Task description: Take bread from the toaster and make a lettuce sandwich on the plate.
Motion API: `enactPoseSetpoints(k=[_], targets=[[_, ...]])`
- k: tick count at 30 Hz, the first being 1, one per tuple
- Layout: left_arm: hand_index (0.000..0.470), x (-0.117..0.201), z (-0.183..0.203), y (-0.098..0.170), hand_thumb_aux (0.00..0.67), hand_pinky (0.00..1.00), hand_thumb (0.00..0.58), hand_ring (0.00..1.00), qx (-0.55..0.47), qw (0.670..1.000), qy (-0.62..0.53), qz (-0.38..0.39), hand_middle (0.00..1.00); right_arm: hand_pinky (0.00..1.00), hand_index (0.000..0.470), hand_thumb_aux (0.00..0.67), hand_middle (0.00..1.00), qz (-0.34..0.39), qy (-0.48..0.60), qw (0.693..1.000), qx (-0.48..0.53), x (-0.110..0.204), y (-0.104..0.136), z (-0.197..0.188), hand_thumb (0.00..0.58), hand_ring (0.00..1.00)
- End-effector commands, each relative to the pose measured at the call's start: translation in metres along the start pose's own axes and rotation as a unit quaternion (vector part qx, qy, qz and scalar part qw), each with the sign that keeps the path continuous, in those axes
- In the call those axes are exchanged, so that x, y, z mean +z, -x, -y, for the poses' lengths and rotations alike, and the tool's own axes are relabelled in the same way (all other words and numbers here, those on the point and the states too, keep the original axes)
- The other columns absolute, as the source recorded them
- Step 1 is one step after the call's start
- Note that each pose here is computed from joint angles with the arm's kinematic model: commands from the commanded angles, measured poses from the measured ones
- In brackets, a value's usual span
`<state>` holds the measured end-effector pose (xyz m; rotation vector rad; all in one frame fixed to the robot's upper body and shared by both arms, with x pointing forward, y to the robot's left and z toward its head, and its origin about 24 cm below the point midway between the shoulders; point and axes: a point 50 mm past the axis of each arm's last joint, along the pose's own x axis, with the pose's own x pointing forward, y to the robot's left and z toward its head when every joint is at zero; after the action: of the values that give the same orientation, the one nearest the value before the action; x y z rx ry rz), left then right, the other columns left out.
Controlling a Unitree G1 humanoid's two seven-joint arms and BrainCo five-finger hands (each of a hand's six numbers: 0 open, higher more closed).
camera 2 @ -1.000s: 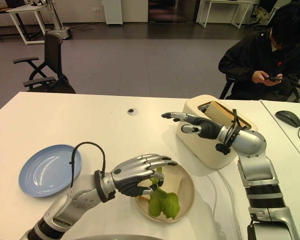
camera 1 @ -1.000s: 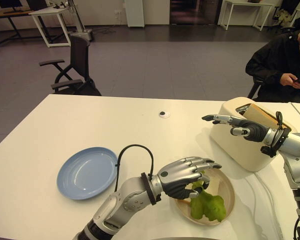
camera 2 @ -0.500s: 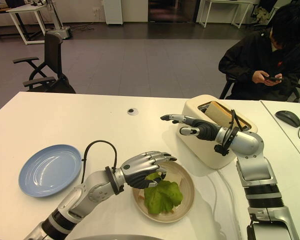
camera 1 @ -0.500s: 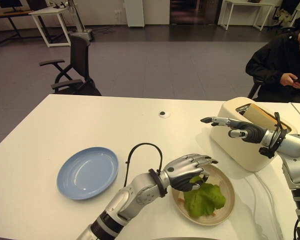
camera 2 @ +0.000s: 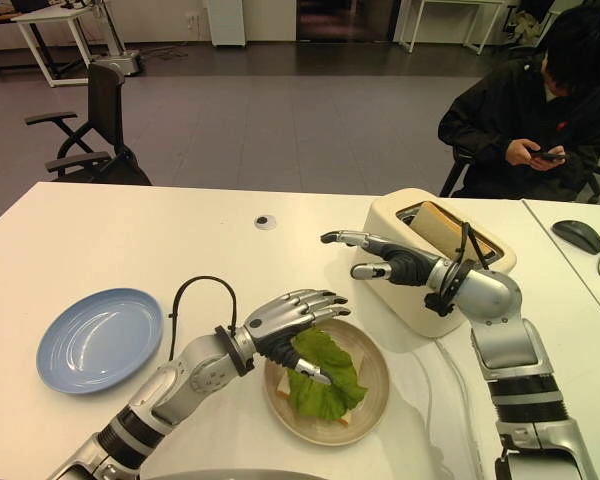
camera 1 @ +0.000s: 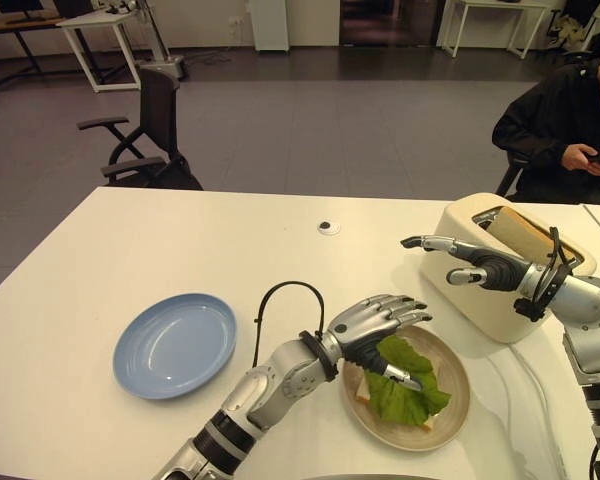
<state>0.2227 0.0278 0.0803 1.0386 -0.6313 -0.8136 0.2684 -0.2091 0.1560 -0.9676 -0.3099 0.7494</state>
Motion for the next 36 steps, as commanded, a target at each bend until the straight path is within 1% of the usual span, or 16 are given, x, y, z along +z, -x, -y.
enactPoseSetpoints(k=[1, 3, 5, 8, 10, 12, 17, 18, 19, 20, 21, 22, 28, 33, 34, 36], targets=[[0.000, -0.003, -0.013, 0.001, 0.000, 0.00, 0.000, 0.00, 0.036, 0.999, 0.001, -0.007, 0.00, 0.00, 0.000, 0.000, 0.00, -0.026, 0.077, 0.994, -0.070, 0.007, 0.014, 0.016, 0.000, 0.00], [0.000, -0.007, -0.019, 0.007, 0.000, 0.00, 0.000, 0.00, 0.054, 0.998, 0.005, -0.016, 0.00, 0.00, 0.000, 0.000, 0.00, -0.040, 0.109, 0.987, -0.113, 0.010, 0.024, 0.026, 0.000, 0.00], [0.000, -0.011, -0.026, 0.015, 0.000, 0.00, 0.000, 0.00, 0.080, 0.996, 0.019, -0.022, 0.00, 0.00, 0.000, 0.000, 0.00, -0.071, 0.144, 0.975, -0.157, 0.010, 0.038, 0.039, 0.000, 0.00], [0.000, -0.013, -0.040, 0.030, 0.000, 0.00, 0.000, 0.00, 0.152, 0.984, 0.093, -0.015, 0.00, 0.00, 0.000, 0.000, 0.00, -0.214, 0.183, 0.941, -0.186, -0.025, 0.071, 0.047, 0.000, 0.00], [0.000, -0.016, -0.049, 0.041, 0.000, 0.00, 0.000, 0.00, 0.199, 0.969, 0.144, -0.009, 0.00, 0.00, 0.000, 0.000, 0.00, -0.285, 0.189, 0.919, -0.197, -0.047, 0.089, 0.048, 0.000, 0.00], [0.000, -0.020, -0.054, 0.049, 0.000, 0.00, 0.000, 0.00, 0.224, 0.959, 0.174, -0.008, 0.00, 0.00, 0.000, 0.000, 0.00, -0.309, 0.187, 0.910, -0.204, -0.057, 0.095, 0.049, 0.000, 0.00], [0.000, -0.029, -0.055, 0.063, 0.000, 0.00, 0.000, 0.00, 0.236, 0.951, 0.198, -0.023, 0.00, 0.00, 0.000, 0.000, 0.00, -0.311, 0.160, 0.918, -0.185, -0.068, 0.090, 0.040, 0.000, 0.00], [0.000, -0.030, -0.055, 0.064, 0.000, 0.00, 0.000, 0.00, 0.236, 0.951, 0.199, -0.024, 0.00, 0.00, 0.192, 0.273, 0.00, -0.315, 0.152, 0.920, -0.178, -0.070, 0.089, 0.038, 0.377, 0.00], [0.000, -0.030, -0.055, 0.065, 0.000, 0.00, 0.000, 0.00, 0.235, 0.951, 0.199, -0.025, 0.00, 0.00, 0.282, 0.402, 0.00, -0.317, 0.145, 0.921, -0.172, -0.071, 0.089, 0.036, 0.487, 0.00], [0.000, -0.031, -0.055, 0.066, 0.000, 0.00, 0.000, 0.00, 0.235, 0.951, 0.199, -0.026, 0.00, 0.00, 0.341, 0.486, 0.00, -0.313, 0.137, 0.925, -0.167, -0.072, 0.088, 0.034, 0.536, 0.00], [0.000, -0.031, -0.054, 0.068, 0.000, 0.00, 0.000, 0.00, 0.235, 0.951, 0.199, -0.028, 0.00, 0.00, 0.413, 0.589, 0.00, -0.306, 0.131, 0.929, -0.163, -0.071, 0.086, 0.032, 0.571, 0.00], [0.000, -0.031, -0.054, 0.069, 0.000, 0.00, 0.000, 0.00, 0.234, 0.951, 0.199, -0.030, 0.00, 0.00, 0.470, 0.670, 0.00, -0.297, 0.126, 0.933, -0.161, -0.069, 0.083, 0.031, 0.580, 0.00], [0.000, -0.037, -0.048, 0.070, 0.000, 0.00, 0.000, 0.00, 0.223, 0.953, 0.199, -0.045, 0.00, 0.00, 0.470, 0.670, 0.00, -0.251, 0.092, 0.943, -0.197, -0.060, 0.076, 0.038, 0.580, 0.00], [0.000, -0.045, -0.042, 0.073, 0.000, 0.00, 0.000, 0.00, 0.217, 0.955, 0.192, -0.065, 0.00, 0.00, 0.470, 0.670, 0.00, -0.234, 0.047, 0.933, -0.270, -0.059, 0.081, 0.065, 0.580, 0.00], [0.000, -0.047, -0.042, 0.074, 0.000, 0.00, 0.000, 0.00, 0.218, 0.955, 0.189, -0.069, 0.00, 0.00, 0.470, 0.670, 0.00, -0.217, 0.022, 0.933, -0.285, -0.056, 0.084, 0.075, 0.580, 0.00], [0.000, -0.049, -0.046, 0.078, 0.000, 0.00, 0.000, 0.00, 0.222, 0.958, 0.170, -0.070, 0.00, 0.00, 0.470, 0.670, 0.00, -0.149, -0.044, 0.942, -0.299, -0.038, 0.093, 0.096, 0.580, 0.00]])
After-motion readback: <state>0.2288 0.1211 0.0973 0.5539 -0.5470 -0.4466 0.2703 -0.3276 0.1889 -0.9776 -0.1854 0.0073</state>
